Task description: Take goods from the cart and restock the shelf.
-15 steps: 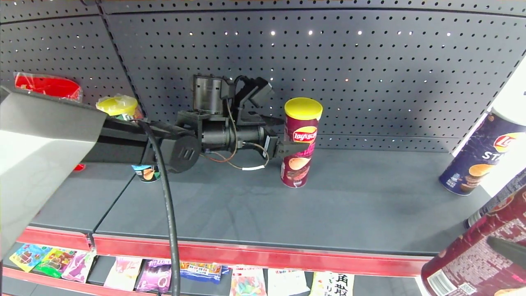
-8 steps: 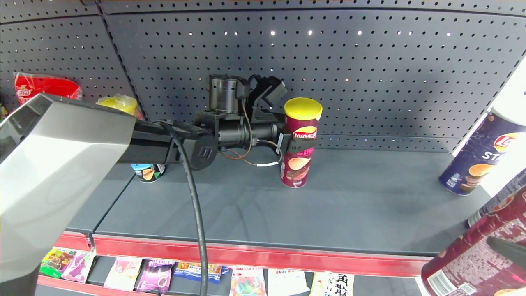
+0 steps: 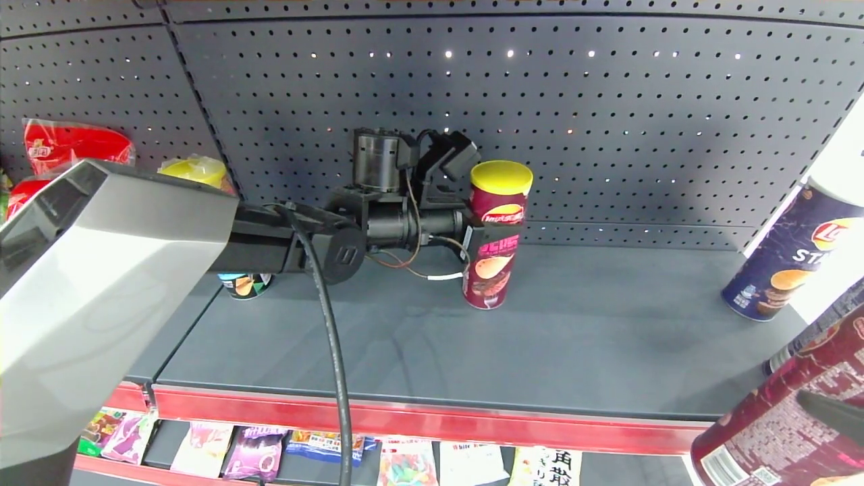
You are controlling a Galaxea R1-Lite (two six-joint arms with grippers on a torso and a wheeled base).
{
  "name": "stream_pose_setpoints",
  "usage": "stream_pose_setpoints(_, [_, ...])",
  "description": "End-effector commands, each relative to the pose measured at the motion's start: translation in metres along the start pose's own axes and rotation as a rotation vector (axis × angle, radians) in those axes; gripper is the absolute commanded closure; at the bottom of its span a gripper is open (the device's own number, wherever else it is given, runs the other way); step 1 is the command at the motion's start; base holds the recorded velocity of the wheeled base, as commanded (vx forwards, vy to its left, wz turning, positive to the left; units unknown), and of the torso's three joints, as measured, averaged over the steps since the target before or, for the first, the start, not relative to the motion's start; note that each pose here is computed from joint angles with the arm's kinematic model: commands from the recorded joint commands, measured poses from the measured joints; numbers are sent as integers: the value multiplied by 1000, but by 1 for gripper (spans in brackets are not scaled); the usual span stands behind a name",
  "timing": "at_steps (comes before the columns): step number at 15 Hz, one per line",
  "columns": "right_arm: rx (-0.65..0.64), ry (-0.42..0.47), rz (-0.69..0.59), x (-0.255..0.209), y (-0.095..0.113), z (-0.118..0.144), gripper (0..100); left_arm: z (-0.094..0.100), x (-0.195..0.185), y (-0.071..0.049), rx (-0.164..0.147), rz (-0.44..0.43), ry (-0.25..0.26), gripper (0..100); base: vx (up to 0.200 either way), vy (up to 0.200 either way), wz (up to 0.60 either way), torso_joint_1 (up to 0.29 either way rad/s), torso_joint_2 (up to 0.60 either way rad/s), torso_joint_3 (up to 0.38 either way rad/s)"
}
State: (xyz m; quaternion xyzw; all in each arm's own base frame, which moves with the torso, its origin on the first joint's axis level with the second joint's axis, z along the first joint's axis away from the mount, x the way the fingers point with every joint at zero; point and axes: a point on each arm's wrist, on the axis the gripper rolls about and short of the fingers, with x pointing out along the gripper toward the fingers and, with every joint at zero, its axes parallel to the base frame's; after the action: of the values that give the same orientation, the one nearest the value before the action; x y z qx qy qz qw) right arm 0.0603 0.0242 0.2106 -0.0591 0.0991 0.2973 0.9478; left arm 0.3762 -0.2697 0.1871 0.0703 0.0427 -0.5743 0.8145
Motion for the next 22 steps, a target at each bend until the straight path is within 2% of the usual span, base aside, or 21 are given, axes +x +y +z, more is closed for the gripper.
stream_pose_setpoints(1, [0,2,1,0,0,0,100,14,-13,-8,9,-29,-20,100,0,0,0,0,0,0])
stream_pose_setpoints(3, [0,3,1,1,0,0,100,15,-30,-21,-7,-65,-2,100,0,0,0,0,0,0])
stream_pose_setpoints(5, [1,5,1,2,-1,1,100,15,-43,-41,-23,-116,15,100,0,0,0,0,0,0])
stream_pose_setpoints(8, [1,5,1,2,-1,1,100,12,-53,-56,-38,-157,33,100,0,0,0,0,0,0])
stream_pose_setpoints(10, [0,2,1,1,-1,1,100,9,-54,-60,-31,-165,23,100,0,0,0,0,0,0])
stream_pose_setpoints(13, [-1,0,1,1,0,1,100,-1,-56,-71,-40,-184,39,100,0,0,0,0,0,0])
stream_pose_setpoints(18, [-3,-5,0,-1,0,1,100,-7,-58,-80,-33,-192,33,100,0,0,0,0,0,0])
stream_pose_setpoints(22, [-3,-7,0,-1,0,2,100,-16,-70,-89,-47,-192,59,100,0,0,0,0,0,0])
